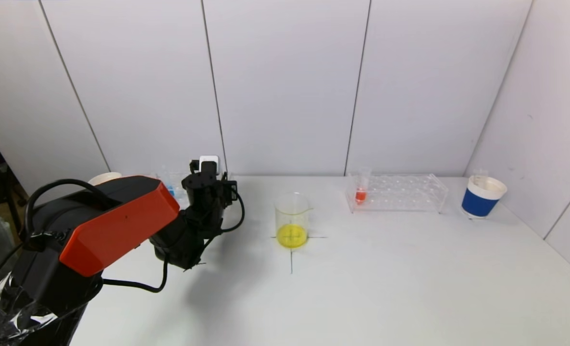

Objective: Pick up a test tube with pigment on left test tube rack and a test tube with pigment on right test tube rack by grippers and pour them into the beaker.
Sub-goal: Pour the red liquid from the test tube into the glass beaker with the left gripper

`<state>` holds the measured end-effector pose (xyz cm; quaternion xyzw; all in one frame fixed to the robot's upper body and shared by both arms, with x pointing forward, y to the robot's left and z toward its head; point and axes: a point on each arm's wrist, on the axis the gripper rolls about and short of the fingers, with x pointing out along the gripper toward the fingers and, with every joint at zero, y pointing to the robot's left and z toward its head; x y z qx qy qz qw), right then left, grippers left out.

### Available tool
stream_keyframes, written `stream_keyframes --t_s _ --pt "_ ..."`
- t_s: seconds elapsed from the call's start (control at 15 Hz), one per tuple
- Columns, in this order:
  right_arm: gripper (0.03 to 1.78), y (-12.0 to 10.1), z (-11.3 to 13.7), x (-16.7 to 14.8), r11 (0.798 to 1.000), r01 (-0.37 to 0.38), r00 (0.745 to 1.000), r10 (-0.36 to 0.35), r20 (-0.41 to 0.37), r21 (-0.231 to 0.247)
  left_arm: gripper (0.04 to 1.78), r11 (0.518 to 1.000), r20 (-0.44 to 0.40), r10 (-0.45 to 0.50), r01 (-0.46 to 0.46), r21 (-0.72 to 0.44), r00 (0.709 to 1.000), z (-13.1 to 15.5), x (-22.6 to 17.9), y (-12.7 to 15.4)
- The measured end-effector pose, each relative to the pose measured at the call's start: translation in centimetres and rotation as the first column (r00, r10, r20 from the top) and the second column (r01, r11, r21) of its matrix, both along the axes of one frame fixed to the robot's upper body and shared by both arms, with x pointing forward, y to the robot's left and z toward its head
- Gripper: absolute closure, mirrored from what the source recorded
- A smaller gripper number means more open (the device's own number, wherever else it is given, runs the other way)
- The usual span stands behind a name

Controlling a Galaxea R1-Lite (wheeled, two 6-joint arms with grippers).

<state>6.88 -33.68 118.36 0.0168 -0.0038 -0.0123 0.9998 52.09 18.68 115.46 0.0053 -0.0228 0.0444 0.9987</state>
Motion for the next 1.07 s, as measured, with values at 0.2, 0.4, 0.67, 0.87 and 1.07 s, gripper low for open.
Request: stream_keyframes --t_s 0.2,0.4,0.67,0.87,1.07 --pt "0.04 0.0 0.0 0.0 1.0 0.0 1.0 0.0 0.0 0.0 1.35 1.0 0.013 0.0 0.0 0.002 1.0 1.0 -0.1 0.0" --pt "0.04 0.0 0.0 0.0 1.0 0.0 1.0 0.0 0.0 0.0 1.35 1.0 0.035 -0.002 0.001 0.017 0.999 2.7 -0.3 0.0" --pt "0.04 0.0 0.0 0.0 1.0 0.0 1.0 0.0 0.0 0.0 1.35 1.0 0.05 -0.005 0.004 0.017 0.999 5.1 -0.6 0.0" --pt "0.04 0.0 0.0 0.0 1.0 0.0 1.0 0.0 0.0 0.0 1.35 1.0 0.052 -0.015 0.014 0.017 0.999 7.3 -1.2 -0.2" --pt "0.04 0.0 0.0 0.0 1.0 0.0 1.0 0.0 0.0 0.0 1.35 1.0 0.046 -0.021 0.021 0.019 0.999 9.6 -1.8 -0.3"
